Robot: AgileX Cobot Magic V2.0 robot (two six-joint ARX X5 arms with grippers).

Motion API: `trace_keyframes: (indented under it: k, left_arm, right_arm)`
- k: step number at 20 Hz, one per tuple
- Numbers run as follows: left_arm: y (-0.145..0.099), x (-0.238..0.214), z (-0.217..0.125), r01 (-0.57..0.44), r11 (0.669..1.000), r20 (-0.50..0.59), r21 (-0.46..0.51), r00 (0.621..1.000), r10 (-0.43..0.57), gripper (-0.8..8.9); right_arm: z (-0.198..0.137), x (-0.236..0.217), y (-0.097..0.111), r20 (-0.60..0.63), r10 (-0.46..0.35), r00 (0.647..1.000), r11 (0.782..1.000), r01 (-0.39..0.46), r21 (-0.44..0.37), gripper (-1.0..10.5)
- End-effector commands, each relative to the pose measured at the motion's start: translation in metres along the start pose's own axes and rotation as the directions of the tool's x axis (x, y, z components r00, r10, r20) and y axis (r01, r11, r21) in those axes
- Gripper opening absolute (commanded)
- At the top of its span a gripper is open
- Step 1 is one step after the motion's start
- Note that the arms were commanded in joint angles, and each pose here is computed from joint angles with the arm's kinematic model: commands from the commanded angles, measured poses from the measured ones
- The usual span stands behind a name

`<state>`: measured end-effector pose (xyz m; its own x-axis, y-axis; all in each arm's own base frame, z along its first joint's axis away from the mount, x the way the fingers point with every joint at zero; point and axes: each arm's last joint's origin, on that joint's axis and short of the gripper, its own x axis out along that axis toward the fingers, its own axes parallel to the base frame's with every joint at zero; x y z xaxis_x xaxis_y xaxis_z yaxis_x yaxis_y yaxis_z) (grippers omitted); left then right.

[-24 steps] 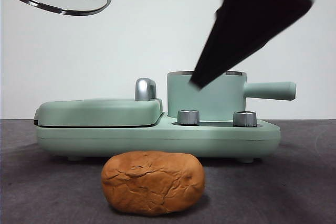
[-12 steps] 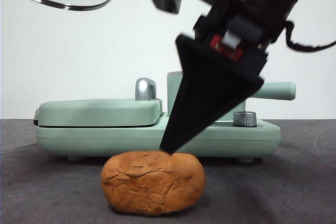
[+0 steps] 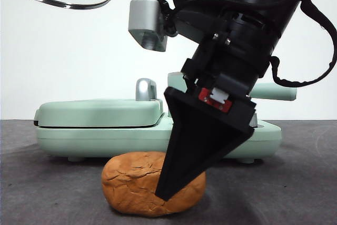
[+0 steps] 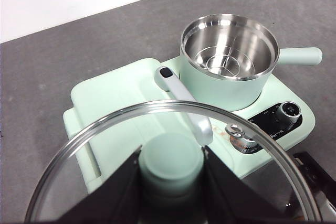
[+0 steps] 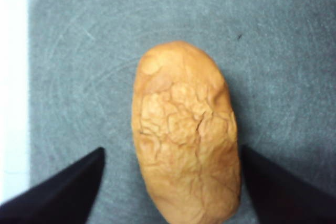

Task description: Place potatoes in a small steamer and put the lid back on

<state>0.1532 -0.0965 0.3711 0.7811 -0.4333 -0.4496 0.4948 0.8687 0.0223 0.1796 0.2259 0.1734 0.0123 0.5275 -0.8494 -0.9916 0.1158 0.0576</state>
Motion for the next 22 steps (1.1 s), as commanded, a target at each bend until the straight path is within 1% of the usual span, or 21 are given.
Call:
trace_keyframes:
  k: [1, 2, 4, 6, 8, 11, 12, 13, 14, 16, 17, 19, 21, 22]
  left_arm:
    - [0.000, -0.003, 0.007, -0.002, 1.000, 0.048, -0.009, 0.999, 0.003, 0.09]
    - [-0.001, -0.003, 0.007, -0.002, 1.000, 0.048, -0.009, 0.999, 0.002, 0.09]
    - [0.000, -0.003, 0.007, -0.002, 1.000, 0.048, -0.009, 0.999, 0.003, 0.09]
    - [0.000, -0.003, 0.007, -0.002, 1.000, 0.048, -0.009, 0.999, 0.003, 0.09]
    - [-0.001, -0.003, 0.008, -0.002, 1.000, 0.048, -0.009, 0.999, 0.002, 0.09]
    - [0.000, -0.003, 0.008, -0.002, 1.000, 0.048, -0.009, 0.999, 0.003, 0.09]
    - [0.000, -0.003, 0.008, -0.002, 1.000, 0.048, -0.009, 0.999, 0.003, 0.09]
    - [0.000, -0.003, 0.008, -0.002, 1.000, 0.048, -0.008, 0.999, 0.003, 0.09]
    - [0.000, -0.003, 0.008, -0.002, 1.000, 0.048, -0.008, 0.999, 0.003, 0.09]
    - [-0.001, -0.003, 0.008, -0.002, 1.000, 0.050, -0.008, 0.999, 0.002, 0.09]
    - [0.000, -0.003, 0.008, -0.002, 1.000, 0.055, -0.009, 0.998, 0.002, 0.09]
    - [-0.001, -0.003, 0.010, -0.001, 1.000, 0.076, -0.010, 0.997, 0.002, 0.09]
    - [-0.001, -0.003, 0.012, -0.001, 1.000, 0.091, -0.011, 0.996, 0.002, 0.09]
    - [-0.001, -0.003, 0.012, -0.001, 1.000, 0.096, -0.012, 0.995, 0.002, 0.09]
  right_arm:
    - [0.006, 0.002, 0.002, 0.003, 0.007, 1.000, 1.000, -0.007, -0.026, 2.7]
    - [0.005, 0.002, 0.002, -0.002, 0.009, 1.000, 1.000, -0.009, -0.024, 2.5]
    - [0.004, 0.002, 0.002, -0.010, 0.013, 1.000, 1.000, -0.013, -0.015, 2.4]
    - [0.004, 0.000, 0.002, -0.013, 0.014, 1.000, 0.999, -0.014, 0.029, 2.4]
    - [0.006, -0.009, 0.003, -0.012, 0.010, 1.000, 0.998, -0.010, 0.055, 2.4]
    - [0.012, -0.034, 0.007, 0.024, -0.021, 1.000, 0.994, 0.018, 0.108, 2.4]
    - [0.014, -0.044, 0.008, 0.041, -0.042, 0.998, 0.990, 0.036, 0.138, 2.4]
    - [0.017, -0.055, 0.009, 0.056, -0.082, 0.995, 0.981, 0.071, 0.180, 2.4]
    - [0.020, -0.069, 0.009, 0.072, -0.149, 0.986, 0.963, 0.128, 0.237, 2.4]
    - [0.025, -0.094, 0.008, 0.107, -0.267, 0.958, 0.922, 0.222, 0.319, 2.4]
    - [0.028, -0.107, 0.006, 0.120, -0.332, 0.936, 0.891, 0.270, 0.364, 2.4]
    - [0.033, -0.131, 0.000, 0.122, -0.461, 0.879, 0.811, 0.361, 0.461, 2.4]
    - [0.036, -0.145, -0.007, 0.114, -0.526, 0.843, 0.760, 0.406, 0.507, 2.4]
    - [0.037, -0.150, -0.011, 0.115, -0.545, 0.830, 0.745, 0.417, 0.520, 2.4]
